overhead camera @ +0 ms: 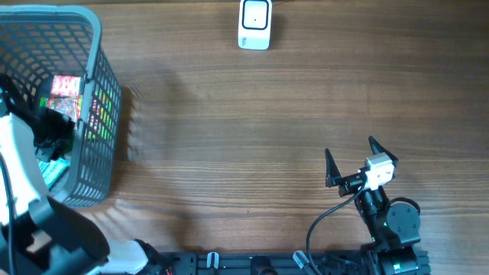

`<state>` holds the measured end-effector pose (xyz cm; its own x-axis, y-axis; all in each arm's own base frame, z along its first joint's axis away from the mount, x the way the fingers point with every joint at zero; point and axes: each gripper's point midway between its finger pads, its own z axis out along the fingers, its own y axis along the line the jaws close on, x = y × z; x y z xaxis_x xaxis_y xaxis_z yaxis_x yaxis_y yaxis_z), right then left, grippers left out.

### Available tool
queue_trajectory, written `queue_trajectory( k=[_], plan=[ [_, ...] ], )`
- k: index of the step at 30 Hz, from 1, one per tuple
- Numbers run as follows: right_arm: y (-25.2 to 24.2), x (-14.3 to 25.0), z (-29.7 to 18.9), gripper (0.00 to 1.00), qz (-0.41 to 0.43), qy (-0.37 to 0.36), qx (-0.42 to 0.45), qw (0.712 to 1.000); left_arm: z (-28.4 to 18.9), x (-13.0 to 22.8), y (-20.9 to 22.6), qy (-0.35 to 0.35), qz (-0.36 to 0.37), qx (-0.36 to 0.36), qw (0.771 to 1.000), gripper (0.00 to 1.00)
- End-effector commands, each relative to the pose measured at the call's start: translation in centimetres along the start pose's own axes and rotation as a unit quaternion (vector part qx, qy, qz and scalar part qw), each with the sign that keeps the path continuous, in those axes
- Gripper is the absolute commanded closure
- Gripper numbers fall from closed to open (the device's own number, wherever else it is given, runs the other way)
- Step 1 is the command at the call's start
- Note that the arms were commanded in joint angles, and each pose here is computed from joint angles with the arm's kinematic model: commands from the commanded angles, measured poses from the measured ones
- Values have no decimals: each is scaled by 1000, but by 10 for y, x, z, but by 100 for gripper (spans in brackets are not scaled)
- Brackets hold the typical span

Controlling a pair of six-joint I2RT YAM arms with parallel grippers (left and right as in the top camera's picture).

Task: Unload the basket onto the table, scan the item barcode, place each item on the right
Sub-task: 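Reach the left gripper into the basket and grasp the green-lidded jar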

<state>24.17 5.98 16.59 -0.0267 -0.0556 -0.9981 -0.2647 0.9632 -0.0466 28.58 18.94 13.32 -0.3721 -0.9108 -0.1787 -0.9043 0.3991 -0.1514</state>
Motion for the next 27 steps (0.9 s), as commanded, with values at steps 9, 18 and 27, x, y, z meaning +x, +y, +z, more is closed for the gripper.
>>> queue_trajectory(
  k=[9, 18, 27],
  plan=[
    [-1, -1, 0, 0, -2, -2, 4, 1000, -159, 10, -28, -179, 25, 193, 964, 64],
    [-1, -1, 0, 0, -1, -2, 4, 1000, -265, 44, -43, -281, 64, 352, 891, 61],
    [-1, -1, 0, 0, -1, -2, 4, 1000, -267, 131, -120, -102, 174, 476, 856, 64]
  ],
)
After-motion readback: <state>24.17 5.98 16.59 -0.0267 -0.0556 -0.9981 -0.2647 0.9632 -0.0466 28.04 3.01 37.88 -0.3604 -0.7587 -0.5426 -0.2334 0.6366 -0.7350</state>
